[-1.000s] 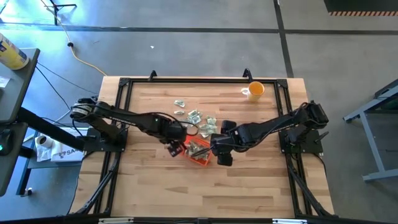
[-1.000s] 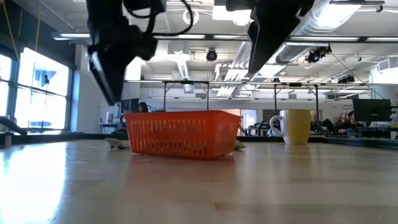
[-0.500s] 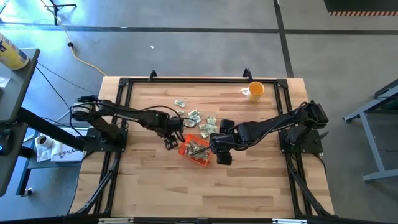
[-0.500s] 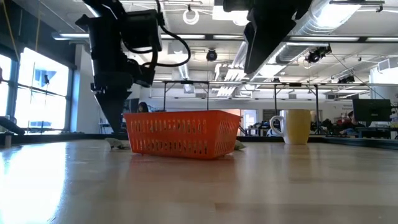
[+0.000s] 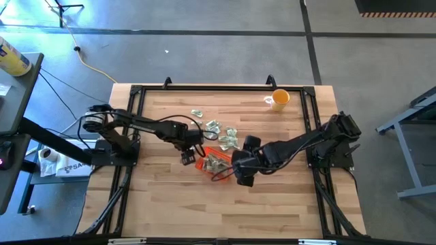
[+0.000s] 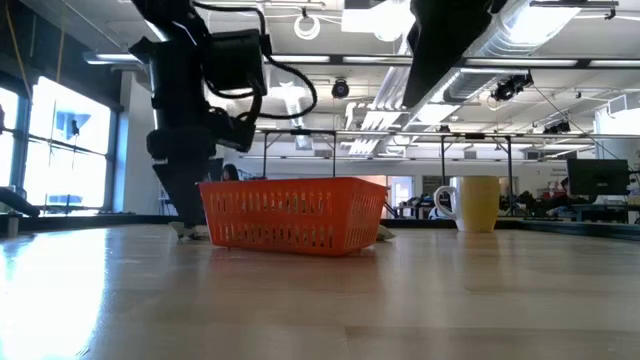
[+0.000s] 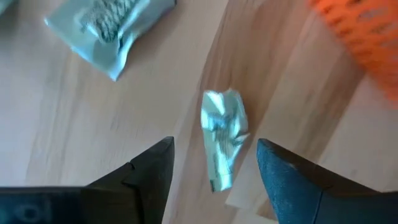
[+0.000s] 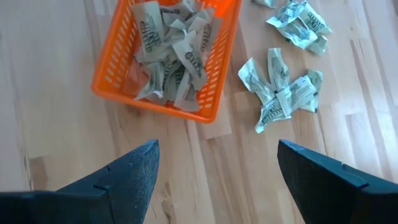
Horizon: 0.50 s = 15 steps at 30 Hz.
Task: Pick and place Stevia / Truvia into bins
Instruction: Put the stevia packet into the orange bin
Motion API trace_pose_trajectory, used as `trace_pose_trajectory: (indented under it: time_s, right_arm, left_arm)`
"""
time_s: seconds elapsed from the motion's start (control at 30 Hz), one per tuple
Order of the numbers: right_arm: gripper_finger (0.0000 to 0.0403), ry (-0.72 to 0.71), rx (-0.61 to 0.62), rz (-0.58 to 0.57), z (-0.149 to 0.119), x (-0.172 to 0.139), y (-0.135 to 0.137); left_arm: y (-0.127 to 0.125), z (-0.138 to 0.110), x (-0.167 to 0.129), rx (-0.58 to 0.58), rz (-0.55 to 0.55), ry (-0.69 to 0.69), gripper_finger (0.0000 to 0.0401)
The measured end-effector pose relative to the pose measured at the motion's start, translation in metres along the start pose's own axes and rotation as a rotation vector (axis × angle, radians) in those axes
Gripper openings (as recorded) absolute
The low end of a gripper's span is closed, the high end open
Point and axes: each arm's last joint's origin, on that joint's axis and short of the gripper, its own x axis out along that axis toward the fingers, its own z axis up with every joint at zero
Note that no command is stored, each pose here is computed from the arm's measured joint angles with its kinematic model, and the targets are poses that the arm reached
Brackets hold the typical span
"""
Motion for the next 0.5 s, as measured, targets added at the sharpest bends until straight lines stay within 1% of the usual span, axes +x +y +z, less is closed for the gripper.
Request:
trace_pose_trajectory:
  time_s: [0.13, 0.23, 0.3, 0.37, 0.47, 0.5]
  right_arm:
    - [0.0316, 0.004, -0.013, -0.019, -0.002, -0.001, 0.001]
    - [0.0316, 0.021, -0.022, -0.031, -0.004, -0.001, 0.0]
    - [0.0316, 0.031, -0.027, -0.038, -0.005, -0.001, 0.0]
    - [0.0316, 0.039, -0.03, -0.046, -0.007, -0.002, 0.0]
    - [0.0316, 0.028, -0.036, -0.066, -0.007, -0.002, 0.001]
    - [0.0316, 0.024, -0.039, -0.074, -0.008, -0.003, 0.001]
  left_arm:
    - [-0.001, 0.0, 0.013, 0.026, 0.009, 0.04, 0.0239]
    - [-0.003, 0.001, 0.021, 0.052, 0.003, 0.072, 0.0203]
    - [-0.003, 0.001, 0.024, 0.054, 0.005, 0.082, 0.0166]
    - [-0.004, 0.002, 0.023, 0.055, 0.005, 0.08, 0.012]
    - [-0.003, 0.007, 0.013, 0.054, 0.024, 0.084, 0.004]
    - [-0.003, 0.008, 0.008, 0.051, 0.042, 0.093, 0.003]
